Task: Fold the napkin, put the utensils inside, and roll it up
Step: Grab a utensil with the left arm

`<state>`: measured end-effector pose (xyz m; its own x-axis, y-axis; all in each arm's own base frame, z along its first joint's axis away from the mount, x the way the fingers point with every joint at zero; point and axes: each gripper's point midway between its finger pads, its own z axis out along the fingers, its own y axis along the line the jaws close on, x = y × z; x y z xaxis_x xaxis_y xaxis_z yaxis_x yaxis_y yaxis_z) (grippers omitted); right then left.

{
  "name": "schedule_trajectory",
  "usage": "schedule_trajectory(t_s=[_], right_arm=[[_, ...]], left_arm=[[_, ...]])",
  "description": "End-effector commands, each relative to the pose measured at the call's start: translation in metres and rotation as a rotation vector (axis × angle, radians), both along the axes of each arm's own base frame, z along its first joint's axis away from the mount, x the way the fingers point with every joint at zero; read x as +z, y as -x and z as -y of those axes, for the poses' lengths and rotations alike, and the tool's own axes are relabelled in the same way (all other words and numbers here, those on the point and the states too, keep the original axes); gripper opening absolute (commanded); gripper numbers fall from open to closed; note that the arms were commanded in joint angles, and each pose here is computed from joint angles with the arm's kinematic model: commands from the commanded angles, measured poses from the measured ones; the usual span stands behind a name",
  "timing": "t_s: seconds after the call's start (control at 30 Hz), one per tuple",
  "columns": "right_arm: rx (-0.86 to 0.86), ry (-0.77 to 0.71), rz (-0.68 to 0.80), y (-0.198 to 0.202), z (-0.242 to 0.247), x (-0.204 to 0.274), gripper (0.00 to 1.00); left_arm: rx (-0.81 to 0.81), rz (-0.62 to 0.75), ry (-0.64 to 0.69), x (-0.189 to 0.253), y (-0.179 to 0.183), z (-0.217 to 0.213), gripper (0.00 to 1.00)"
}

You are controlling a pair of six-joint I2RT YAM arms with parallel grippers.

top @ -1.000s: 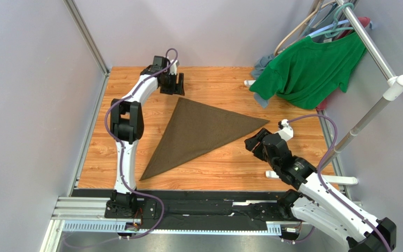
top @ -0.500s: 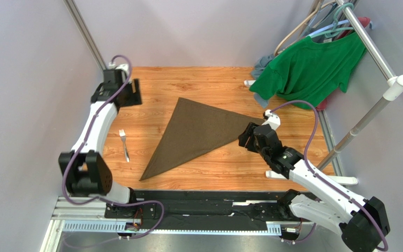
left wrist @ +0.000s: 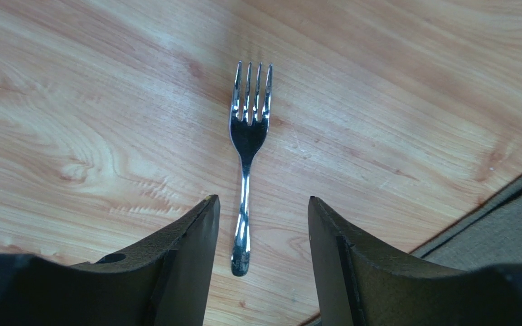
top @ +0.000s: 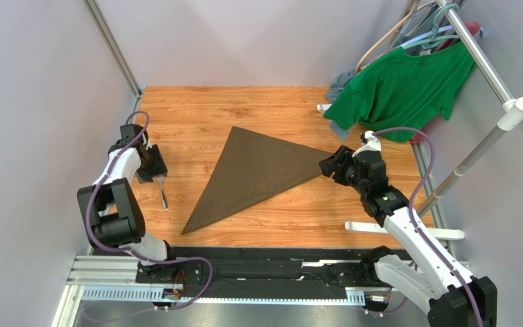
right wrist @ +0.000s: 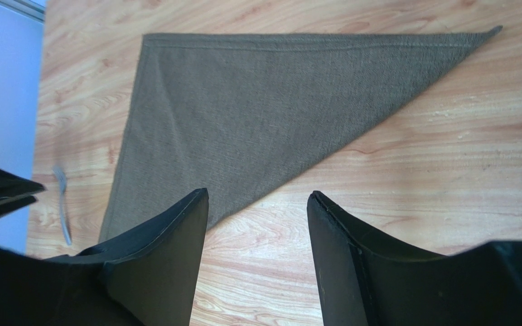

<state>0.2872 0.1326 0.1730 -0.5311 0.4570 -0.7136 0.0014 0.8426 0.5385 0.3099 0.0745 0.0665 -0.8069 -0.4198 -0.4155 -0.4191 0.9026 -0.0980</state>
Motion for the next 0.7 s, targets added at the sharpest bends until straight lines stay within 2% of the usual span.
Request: schedule_trajectory(t_s=[0.0, 0.17, 0.3, 0.5, 0.67], right_arm=[[0.05, -0.044, 0.086, 0.0, -0.003, 0.024, 0.6], [0.051, -0.049, 0.081, 0.001, -0.003, 0.022, 0.6], [0.054, -0.049, 0.091, 0.002, -0.002, 0.025, 0.6], [0.057, -0.056, 0.104, 0.002, -0.003, 0.031, 0.6], [0.063, -0.062, 0.097, 0.004, -0.004, 0.029, 0.6]], left_arm=[[0.011, -0.022, -0.002, -0.008, 0.0, -0.004, 0.59], [-0.007, -0.078, -0.044, -0.02, 0.008, -0.011, 0.51], [-0.017, -0.131, -0.023, -0.035, 0.014, -0.009, 0.48], [-0.032, -0.183, -0.004, -0.049, 0.018, -0.006, 0.47], [-0.044, -0.2, -0.011, -0.053, 0.018, -0.009, 0.39]])
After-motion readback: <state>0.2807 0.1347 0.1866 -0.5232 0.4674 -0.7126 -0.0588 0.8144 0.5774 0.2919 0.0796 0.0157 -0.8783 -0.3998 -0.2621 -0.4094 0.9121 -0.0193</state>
